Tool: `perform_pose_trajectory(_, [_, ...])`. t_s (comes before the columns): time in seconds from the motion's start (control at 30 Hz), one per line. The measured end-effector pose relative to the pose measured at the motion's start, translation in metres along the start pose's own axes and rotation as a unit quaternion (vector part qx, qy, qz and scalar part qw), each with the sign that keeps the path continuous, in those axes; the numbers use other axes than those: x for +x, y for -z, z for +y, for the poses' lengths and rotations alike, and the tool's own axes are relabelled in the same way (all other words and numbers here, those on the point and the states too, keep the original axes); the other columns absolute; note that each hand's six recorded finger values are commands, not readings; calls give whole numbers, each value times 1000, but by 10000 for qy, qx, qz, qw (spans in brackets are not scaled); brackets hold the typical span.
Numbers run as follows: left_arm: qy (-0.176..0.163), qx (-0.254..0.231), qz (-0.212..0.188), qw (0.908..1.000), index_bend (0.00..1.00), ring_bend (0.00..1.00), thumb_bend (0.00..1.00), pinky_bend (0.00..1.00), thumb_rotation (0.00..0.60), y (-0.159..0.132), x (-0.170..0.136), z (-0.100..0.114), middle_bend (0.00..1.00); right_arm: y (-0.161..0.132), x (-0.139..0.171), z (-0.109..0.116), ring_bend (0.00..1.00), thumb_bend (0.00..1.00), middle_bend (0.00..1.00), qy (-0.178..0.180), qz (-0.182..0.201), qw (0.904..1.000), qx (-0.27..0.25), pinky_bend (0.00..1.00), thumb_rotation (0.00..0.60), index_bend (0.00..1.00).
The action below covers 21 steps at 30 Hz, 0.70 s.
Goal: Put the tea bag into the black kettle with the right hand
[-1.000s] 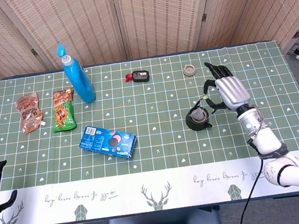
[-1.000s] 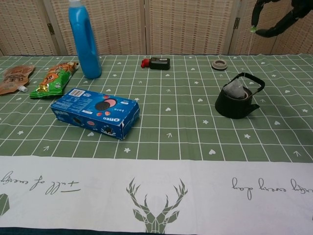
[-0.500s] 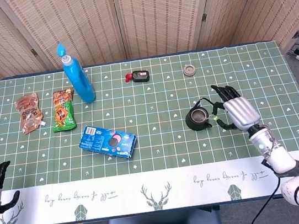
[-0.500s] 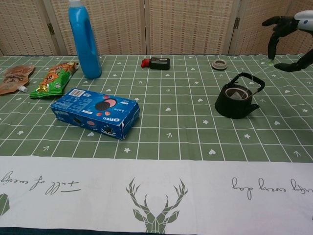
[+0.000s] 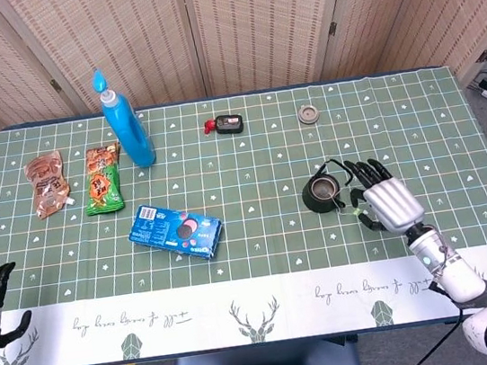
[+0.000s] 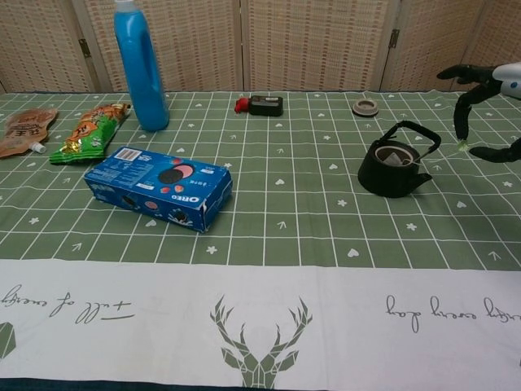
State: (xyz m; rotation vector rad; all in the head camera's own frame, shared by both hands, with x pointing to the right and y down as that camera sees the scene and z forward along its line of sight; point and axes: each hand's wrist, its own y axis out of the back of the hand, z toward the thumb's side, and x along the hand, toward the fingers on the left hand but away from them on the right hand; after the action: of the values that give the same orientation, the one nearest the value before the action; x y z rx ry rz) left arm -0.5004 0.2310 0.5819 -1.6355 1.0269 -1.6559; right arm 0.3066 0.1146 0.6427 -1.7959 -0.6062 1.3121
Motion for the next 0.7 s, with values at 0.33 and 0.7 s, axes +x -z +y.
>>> perform_pose_trajectory(0.33, [-33, -22, -19, 10000, 0, 64, 342, 131, 600, -1, -1, 2, 47, 1, 12, -15, 0, 400, 0, -384, -2, 9973, 628, 0, 600, 0])
perform_pose_trajectory(0.7, [-90, -2, -149, 9998, 0, 63, 342, 131, 600, -7, -4, 4, 47, 5, 57, -7, 0, 400, 0, -422, -274, 9972, 551, 0, 600, 0])
